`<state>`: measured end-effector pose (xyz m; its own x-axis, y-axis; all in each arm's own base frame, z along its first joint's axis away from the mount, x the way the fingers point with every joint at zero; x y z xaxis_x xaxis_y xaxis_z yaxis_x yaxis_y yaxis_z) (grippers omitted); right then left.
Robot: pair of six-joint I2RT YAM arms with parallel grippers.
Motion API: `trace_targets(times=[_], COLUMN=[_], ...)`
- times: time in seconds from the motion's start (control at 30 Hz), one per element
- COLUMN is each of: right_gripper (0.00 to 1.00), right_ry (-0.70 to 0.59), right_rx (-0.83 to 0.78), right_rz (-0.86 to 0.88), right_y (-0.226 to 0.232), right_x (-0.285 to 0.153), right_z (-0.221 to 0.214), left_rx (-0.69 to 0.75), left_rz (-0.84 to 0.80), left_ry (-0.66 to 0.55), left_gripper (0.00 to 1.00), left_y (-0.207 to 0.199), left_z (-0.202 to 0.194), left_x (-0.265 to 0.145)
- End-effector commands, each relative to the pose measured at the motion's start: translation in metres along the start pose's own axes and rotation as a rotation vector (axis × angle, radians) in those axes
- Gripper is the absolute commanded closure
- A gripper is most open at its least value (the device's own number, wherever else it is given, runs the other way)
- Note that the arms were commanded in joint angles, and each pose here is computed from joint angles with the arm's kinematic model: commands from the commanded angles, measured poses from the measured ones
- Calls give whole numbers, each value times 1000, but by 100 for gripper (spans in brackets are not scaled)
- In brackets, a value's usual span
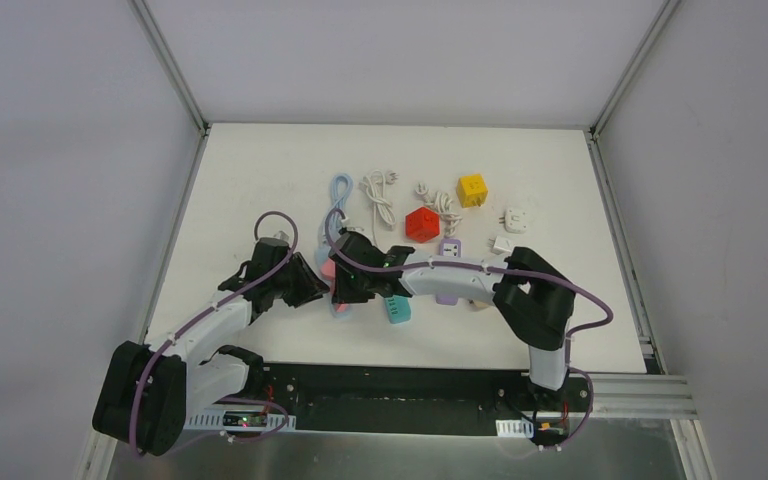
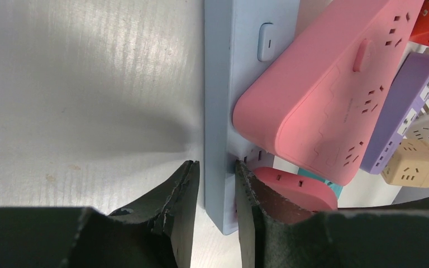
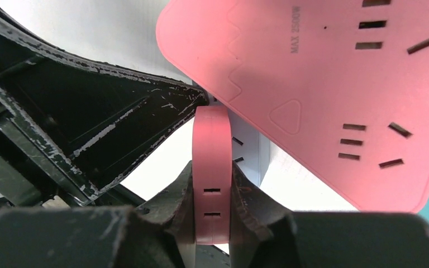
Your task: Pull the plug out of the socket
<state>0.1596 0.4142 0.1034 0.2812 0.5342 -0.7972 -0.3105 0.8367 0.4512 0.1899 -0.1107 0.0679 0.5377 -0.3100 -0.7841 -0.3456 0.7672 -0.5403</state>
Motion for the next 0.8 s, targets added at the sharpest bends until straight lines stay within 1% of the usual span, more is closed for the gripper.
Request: trace_targets(times=[0.0,0.07,0.13,0.23,0.3,0.43,0.5,0.6,0.77], right_gripper=[100,100,100,100,100,100,100,100,100], right_ry=[-92,-88,-99,-122,-124,-121,-108,-100,-145], right_rx=[-45,-66,-67,-50,-19,9,22,19,43], right_rz=[16,-30,-21,30,97,155,157,101,150], right_y=[30,28,31,34,37,39,37,31,35], right_x=[-21,-17,-21,-32,-41,-40,-33,-24,-40], right_z=[25,23,25,31,37,38,34,28,39], left_rx=[2,0,0,0,0,0,0,1,3], left_rz=[202,211,219,228,230,235,238,240,231], left_ry=[92,93,95,96,96,96,95,93,86], left_gripper=[71,72,73,75,76,78,79,79,80], left_y=[48,49,51,54,55,56,57,57,57], left_z=[-28,-28,-29,-31,-31,-32,-32,-31,-31], left_x=[5,5,5,5,5,5,5,5,5])
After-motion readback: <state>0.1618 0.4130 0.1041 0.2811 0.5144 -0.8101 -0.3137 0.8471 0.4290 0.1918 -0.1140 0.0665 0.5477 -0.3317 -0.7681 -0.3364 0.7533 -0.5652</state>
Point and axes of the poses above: each gripper's point midway between its finger pads, its own x axis out along the fingers, its own y axis along the line the jaws close on, z = x × y, the point moved 5 cm from there along -x, back along the fingers, and after that the axes turned 3 degrees about -x, right-handed, at the moved point
